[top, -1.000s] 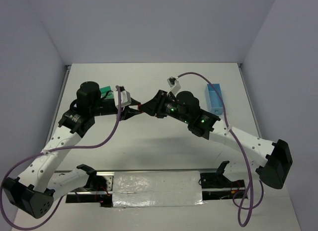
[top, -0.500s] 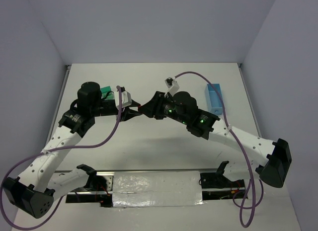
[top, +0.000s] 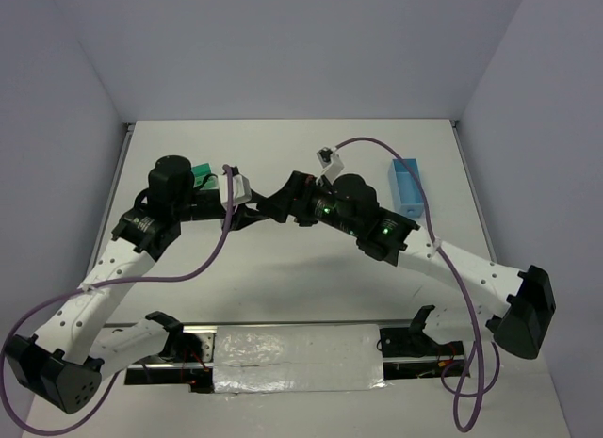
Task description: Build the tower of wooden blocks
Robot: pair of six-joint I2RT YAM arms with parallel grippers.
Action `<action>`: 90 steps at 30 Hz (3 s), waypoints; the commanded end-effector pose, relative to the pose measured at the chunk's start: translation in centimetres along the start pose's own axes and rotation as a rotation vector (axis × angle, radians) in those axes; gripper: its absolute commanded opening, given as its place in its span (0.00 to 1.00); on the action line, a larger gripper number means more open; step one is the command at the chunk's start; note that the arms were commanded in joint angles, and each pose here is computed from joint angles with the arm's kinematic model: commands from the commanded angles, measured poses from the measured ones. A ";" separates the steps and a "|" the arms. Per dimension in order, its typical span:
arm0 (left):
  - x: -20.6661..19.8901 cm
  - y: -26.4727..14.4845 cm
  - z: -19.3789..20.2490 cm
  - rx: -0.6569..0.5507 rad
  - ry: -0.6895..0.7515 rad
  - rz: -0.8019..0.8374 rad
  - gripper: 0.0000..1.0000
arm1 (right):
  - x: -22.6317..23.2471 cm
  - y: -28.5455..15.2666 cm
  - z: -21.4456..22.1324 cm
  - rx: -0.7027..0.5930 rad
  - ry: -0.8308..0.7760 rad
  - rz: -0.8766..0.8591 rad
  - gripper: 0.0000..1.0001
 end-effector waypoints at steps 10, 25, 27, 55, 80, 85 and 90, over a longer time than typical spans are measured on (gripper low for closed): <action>12.9 -0.8 4.2 0.144 0.021 -0.138 0.00 | -9.4 -10.1 -5.0 -0.241 0.003 0.092 1.00; 25.0 -7.8 11.9 0.616 0.048 -0.340 0.00 | -15.6 -11.3 -0.8 -0.048 -0.193 0.192 1.00; 25.3 -9.0 12.8 0.609 0.027 -0.342 0.00 | -16.3 -10.6 0.2 -0.004 -0.161 0.177 1.00; 28.6 -10.3 18.9 0.598 -0.079 -0.291 0.08 | -15.9 -9.9 1.5 0.029 -0.142 0.086 1.00; 28.2 -9.7 21.3 0.674 -0.107 -0.266 0.29 | -15.9 -9.9 1.8 0.033 -0.143 0.072 1.00; 28.1 -9.6 21.7 0.668 -0.122 -0.261 0.35 | -15.9 -9.9 1.9 0.035 -0.137 0.066 1.00; 28.2 -9.6 22.0 0.670 -0.136 -0.268 0.37 | -15.9 -9.8 2.0 0.038 -0.138 0.065 1.00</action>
Point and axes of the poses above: each gripper's point midway between its finger pads, its own y axis out along the fingers, its own x axis along the line the jaws close on, z = x × y, the point moved 2 cm from there along -y, back along the fingers, and after that the axes turned 3 degrees about -y, right-handed, at the moved point
